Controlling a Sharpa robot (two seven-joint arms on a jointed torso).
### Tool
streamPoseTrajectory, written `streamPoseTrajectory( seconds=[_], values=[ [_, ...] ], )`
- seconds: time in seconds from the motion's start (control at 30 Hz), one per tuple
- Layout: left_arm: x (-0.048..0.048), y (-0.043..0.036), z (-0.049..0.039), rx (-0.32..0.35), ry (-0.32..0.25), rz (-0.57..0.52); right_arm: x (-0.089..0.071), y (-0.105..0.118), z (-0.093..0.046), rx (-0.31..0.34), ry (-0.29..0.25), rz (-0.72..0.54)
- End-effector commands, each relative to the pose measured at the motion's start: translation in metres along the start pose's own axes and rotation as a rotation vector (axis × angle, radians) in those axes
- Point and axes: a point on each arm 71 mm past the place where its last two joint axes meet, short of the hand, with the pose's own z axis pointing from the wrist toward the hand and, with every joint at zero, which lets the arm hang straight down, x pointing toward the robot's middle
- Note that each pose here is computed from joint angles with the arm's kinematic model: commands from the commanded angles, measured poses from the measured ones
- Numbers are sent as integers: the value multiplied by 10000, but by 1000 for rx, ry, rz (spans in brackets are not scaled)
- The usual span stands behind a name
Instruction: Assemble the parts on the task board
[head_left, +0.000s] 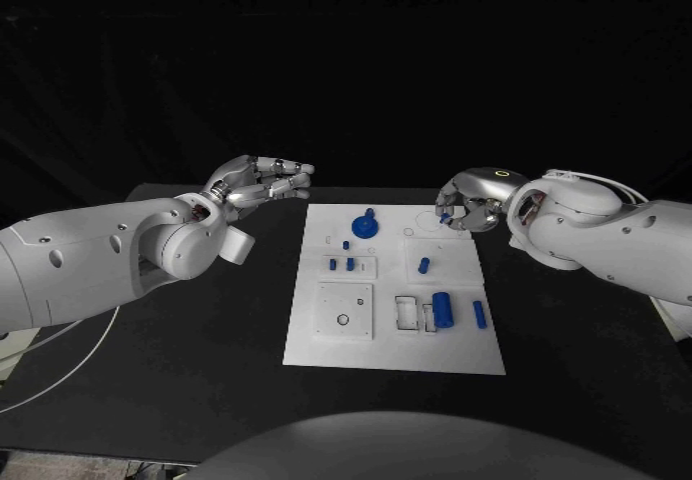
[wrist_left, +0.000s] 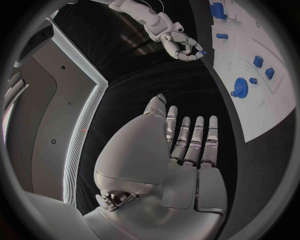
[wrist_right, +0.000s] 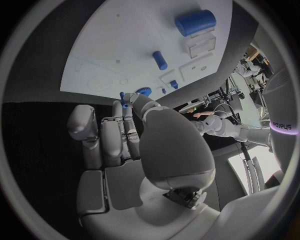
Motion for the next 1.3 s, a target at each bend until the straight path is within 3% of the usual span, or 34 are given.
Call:
streamPoseTrajectory(
  seconds=[0.03,0.17,0.33,0.57,0.8,1.03,1.3],
  values=[
    [10,-3,10,0,4,-2,-148,94,-68,0,-1,48],
    [6,4,19,-3,0,0,-310,266,-124,-29,-1,108],
    [19,11,28,-2,0,1,-300,570,-101,-85,57,153],
    [49,24,19,-7,4,-2,-48,1031,-57,-161,139,136],
    [43,25,-18,-8,-4,-2,251,1396,-25,-237,165,24],
    [34,20,-57,-7,-10,-2,513,1553,2,-263,185,-72],
    [54,20,-51,-8,-2,-5,705,1593,-19,-261,184,-118]
  ],
)
